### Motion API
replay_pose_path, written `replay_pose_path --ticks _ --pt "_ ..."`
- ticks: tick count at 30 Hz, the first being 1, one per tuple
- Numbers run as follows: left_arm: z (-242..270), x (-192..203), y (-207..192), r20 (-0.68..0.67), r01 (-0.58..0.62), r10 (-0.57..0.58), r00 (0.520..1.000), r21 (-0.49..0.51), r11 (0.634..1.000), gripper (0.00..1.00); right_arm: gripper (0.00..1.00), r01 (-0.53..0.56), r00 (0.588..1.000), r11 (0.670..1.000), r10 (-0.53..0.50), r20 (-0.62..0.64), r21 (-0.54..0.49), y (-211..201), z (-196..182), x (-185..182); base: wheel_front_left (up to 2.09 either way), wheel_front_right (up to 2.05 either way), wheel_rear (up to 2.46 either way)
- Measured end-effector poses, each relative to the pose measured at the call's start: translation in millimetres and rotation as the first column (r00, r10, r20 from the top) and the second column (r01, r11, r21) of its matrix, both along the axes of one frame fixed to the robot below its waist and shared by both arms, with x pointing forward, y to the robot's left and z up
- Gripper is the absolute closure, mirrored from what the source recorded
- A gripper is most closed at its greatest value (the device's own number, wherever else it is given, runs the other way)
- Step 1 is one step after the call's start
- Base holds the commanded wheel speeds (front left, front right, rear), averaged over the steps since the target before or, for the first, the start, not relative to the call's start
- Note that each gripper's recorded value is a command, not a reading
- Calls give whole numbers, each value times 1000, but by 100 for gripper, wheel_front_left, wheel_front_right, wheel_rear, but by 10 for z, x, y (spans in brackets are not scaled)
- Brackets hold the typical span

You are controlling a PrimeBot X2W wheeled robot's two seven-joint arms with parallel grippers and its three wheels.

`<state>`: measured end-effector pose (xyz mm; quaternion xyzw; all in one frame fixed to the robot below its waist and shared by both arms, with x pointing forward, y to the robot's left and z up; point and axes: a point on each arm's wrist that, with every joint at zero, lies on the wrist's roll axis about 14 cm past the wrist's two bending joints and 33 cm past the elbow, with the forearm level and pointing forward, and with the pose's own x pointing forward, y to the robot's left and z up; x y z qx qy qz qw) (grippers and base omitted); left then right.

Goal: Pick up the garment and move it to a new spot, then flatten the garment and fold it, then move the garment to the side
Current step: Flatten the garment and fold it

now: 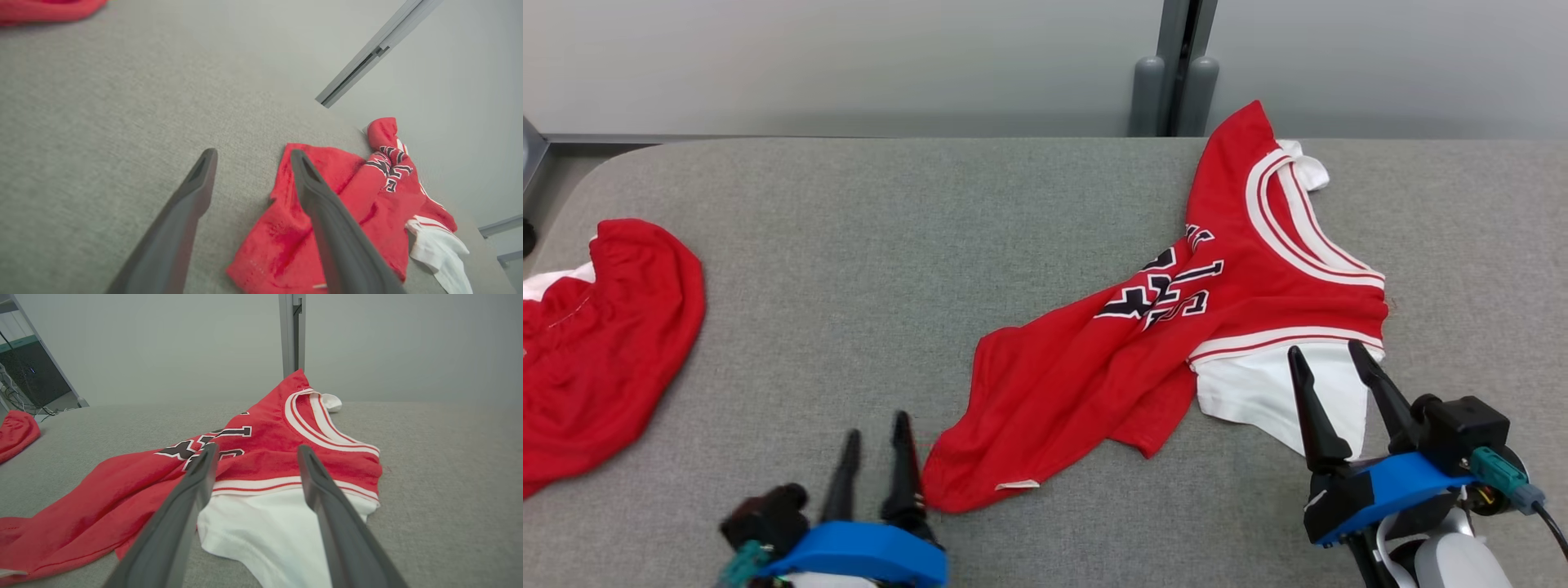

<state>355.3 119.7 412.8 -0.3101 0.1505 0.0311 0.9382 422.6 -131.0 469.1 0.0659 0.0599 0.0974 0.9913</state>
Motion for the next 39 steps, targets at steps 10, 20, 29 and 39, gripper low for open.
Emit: replay_pose_path --ticks 10,20,29,39 --pt "591 369 275 232 83 -193 954 412 908 0 0 80 997 997 -80 -22 -11 -295 3 -188 0 0 0" --pt "657 477 355 256 94 -237 937 470 878 0 0 134 988 991 -135 -72 -19 -498 -53 -357 0 0 0" --pt "586 376 493 241 55 -189 952 474 879 0 0 145 967 988 -152 -204 -52 -585 -281 -431 0 0 0" --pt "449 383 510 210 62 -178 961 463 884 0 0 100 874 993 -119 -471 -64 -497 -829 -191 0 0 0"
